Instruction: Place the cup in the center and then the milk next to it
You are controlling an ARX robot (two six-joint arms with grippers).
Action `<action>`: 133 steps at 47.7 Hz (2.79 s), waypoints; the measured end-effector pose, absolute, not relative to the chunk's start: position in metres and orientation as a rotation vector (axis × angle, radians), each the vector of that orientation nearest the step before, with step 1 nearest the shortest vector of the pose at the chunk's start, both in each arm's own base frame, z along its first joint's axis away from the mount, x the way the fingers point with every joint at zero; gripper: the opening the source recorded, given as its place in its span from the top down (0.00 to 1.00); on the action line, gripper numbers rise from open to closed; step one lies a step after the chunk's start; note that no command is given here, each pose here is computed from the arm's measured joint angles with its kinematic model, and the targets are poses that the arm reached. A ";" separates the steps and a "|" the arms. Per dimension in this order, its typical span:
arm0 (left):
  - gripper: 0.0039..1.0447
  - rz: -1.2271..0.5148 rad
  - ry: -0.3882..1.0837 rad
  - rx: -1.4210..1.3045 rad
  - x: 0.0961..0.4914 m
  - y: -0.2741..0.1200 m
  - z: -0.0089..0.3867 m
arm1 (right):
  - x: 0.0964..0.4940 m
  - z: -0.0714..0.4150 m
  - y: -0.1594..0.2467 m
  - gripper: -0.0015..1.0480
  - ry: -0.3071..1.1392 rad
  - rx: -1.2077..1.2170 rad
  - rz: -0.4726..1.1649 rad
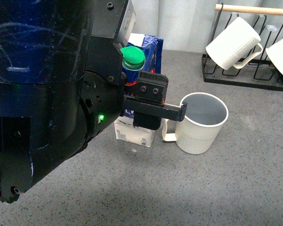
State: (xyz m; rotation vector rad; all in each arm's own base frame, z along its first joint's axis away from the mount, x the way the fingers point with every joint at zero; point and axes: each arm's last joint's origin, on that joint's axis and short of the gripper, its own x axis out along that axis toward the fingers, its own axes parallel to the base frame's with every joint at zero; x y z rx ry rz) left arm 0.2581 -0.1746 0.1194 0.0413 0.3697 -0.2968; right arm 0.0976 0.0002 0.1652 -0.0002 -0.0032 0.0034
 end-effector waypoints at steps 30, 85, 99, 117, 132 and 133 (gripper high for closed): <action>0.06 -0.189 0.247 -0.045 0.266 -0.144 0.172 | 0.098 0.165 0.000 0.09 -0.003 0.000 0.003; 0.94 0.000 0.013 -0.010 0.188 -0.020 0.162 | 0.098 0.165 0.000 0.09 -0.003 0.000 0.003; 0.96 -0.014 0.015 -0.007 0.160 -0.003 0.162 | 0.098 0.165 0.000 0.09 -0.003 0.000 0.003; 0.96 -0.002 -0.004 -0.007 0.140 0.000 0.168 | 0.098 0.165 0.000 0.09 -0.003 0.000 0.003; 0.96 -0.002 -0.016 -0.007 0.129 0.000 0.172 | 0.098 0.165 0.000 0.09 -0.003 0.000 0.003; 0.96 -0.002 -0.018 -0.007 0.128 0.000 0.172 | 0.098 0.165 0.000 0.09 -0.003 0.000 0.003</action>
